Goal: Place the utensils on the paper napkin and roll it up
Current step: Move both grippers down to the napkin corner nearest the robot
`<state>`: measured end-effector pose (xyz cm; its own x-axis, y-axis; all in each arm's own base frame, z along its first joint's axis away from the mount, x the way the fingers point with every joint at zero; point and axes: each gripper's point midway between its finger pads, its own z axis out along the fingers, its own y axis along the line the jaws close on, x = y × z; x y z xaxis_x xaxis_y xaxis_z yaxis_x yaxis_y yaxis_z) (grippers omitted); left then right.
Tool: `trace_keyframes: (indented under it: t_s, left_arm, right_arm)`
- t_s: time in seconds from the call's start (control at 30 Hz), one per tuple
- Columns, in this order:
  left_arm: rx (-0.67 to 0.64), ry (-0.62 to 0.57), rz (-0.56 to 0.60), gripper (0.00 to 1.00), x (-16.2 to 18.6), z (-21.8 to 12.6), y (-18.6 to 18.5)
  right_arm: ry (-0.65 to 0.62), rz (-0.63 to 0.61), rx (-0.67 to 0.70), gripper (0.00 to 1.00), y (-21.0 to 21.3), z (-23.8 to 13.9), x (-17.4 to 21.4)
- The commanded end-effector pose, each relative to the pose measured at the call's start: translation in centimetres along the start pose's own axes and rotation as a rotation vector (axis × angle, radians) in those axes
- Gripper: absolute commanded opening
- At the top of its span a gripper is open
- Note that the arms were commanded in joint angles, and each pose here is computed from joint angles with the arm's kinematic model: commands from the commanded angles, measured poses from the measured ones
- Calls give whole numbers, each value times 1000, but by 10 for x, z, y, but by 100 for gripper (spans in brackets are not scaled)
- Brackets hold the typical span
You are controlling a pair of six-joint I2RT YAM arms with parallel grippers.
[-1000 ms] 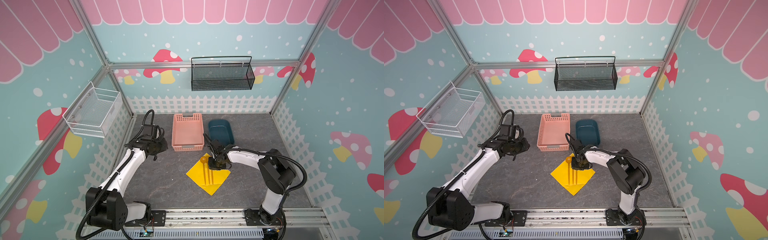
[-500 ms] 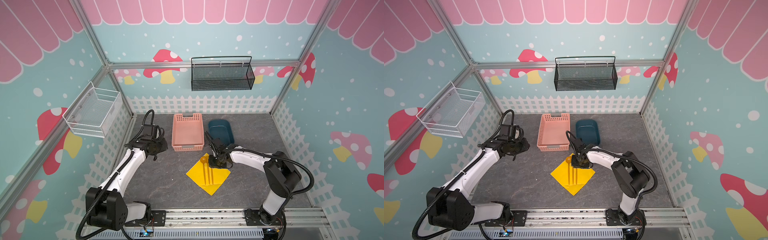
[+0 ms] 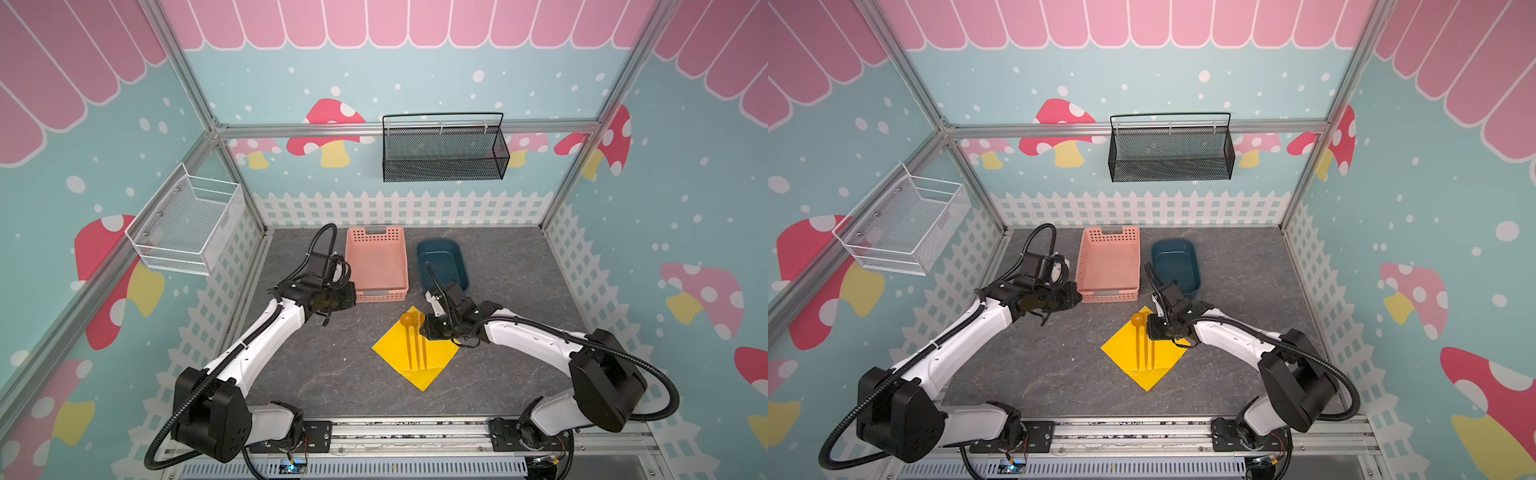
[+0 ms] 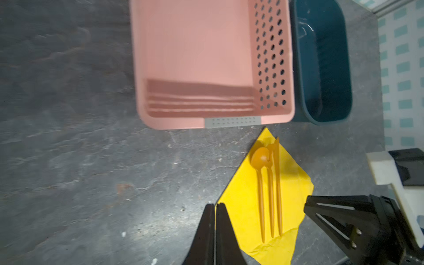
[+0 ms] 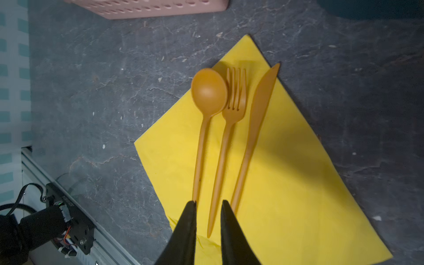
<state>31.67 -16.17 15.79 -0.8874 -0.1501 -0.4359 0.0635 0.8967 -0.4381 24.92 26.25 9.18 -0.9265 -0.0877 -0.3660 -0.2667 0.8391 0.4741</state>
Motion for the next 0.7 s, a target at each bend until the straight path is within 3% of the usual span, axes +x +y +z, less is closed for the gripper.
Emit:
trace_keyframes:
  t_s: [0.0,0.27,0.67]
  left_arm:
    - [68,53,-45,6,16,22,-15]
    - [164,159,3,3,59,61,-64]
    - [186,240,-48,0,92,94,-75]
  right_arm:
    - [-33,-77,-120,21,21,-12,5]
    - [-30,-29,-296,20,26,-29,54]
    - [81,32,-361,20,23,-27,142]
